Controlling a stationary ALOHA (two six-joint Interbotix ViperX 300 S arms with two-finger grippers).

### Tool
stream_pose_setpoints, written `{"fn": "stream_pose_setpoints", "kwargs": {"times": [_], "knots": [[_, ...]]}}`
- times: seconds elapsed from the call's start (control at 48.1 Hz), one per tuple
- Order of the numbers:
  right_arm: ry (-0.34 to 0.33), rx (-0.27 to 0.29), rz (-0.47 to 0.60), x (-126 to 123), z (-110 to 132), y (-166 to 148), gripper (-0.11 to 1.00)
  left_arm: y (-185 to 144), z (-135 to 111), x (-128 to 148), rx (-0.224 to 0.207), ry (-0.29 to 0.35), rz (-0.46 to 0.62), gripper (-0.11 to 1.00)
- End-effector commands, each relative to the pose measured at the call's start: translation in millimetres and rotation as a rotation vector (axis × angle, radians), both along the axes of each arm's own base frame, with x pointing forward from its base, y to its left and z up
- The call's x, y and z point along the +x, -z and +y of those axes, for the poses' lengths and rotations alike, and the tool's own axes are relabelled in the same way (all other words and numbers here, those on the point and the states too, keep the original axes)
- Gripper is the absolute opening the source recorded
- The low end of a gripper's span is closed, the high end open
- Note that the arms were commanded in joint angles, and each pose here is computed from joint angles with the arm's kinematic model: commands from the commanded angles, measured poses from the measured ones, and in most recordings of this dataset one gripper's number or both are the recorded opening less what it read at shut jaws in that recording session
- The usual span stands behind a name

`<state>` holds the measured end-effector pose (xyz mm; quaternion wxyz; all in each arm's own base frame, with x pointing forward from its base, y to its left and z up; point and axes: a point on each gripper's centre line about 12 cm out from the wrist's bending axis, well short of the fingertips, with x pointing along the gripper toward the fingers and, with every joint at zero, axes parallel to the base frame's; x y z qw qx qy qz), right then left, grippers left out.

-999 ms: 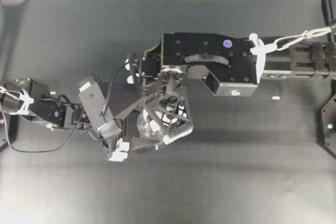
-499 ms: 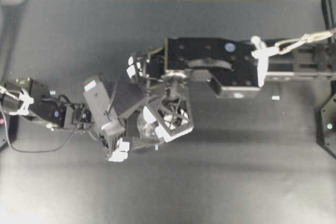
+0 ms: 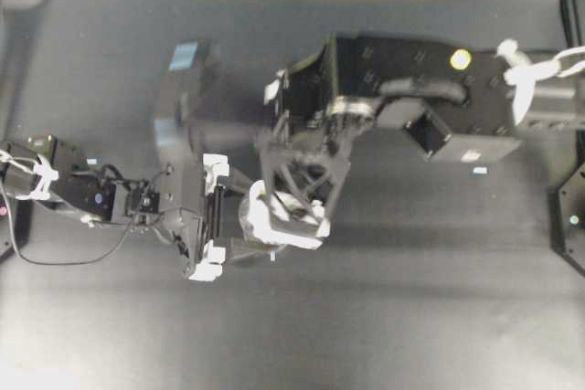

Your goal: Open the bottle cap by holding the bottle with the left arm and twisting the cap with the right arm.

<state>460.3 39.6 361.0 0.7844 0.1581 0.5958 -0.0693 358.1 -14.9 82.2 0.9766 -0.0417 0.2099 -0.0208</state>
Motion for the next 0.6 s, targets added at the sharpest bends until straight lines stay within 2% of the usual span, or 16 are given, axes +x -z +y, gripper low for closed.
{"fn": "stream_pose_setpoints", "kwargs": {"times": [0.0,0.083,0.229,0.437,0.582], "knots": [[0.13,0.04,-0.015,2.6,-2.0,-16.3,0.81,6.2,-2.7,-4.0,-0.002,0.007,0.036,0.81],[0.214,0.068,-0.019,9.5,-1.5,-17.9,0.81,5.9,-3.3,-3.5,-0.002,0.009,0.034,0.81],[0.314,0.099,0.001,21.2,1.5,-8.3,0.8,6.2,-2.7,-4.0,-0.002,0.007,0.036,0.81],[0.364,0.099,0.061,30.8,3.7,16.9,0.8,6.6,-2.7,-4.5,-0.002,0.007,0.037,0.81],[0.368,0.089,0.109,36.6,4.3,37.8,0.8,5.7,-2.7,-3.9,-0.002,0.007,0.034,0.81]]}}
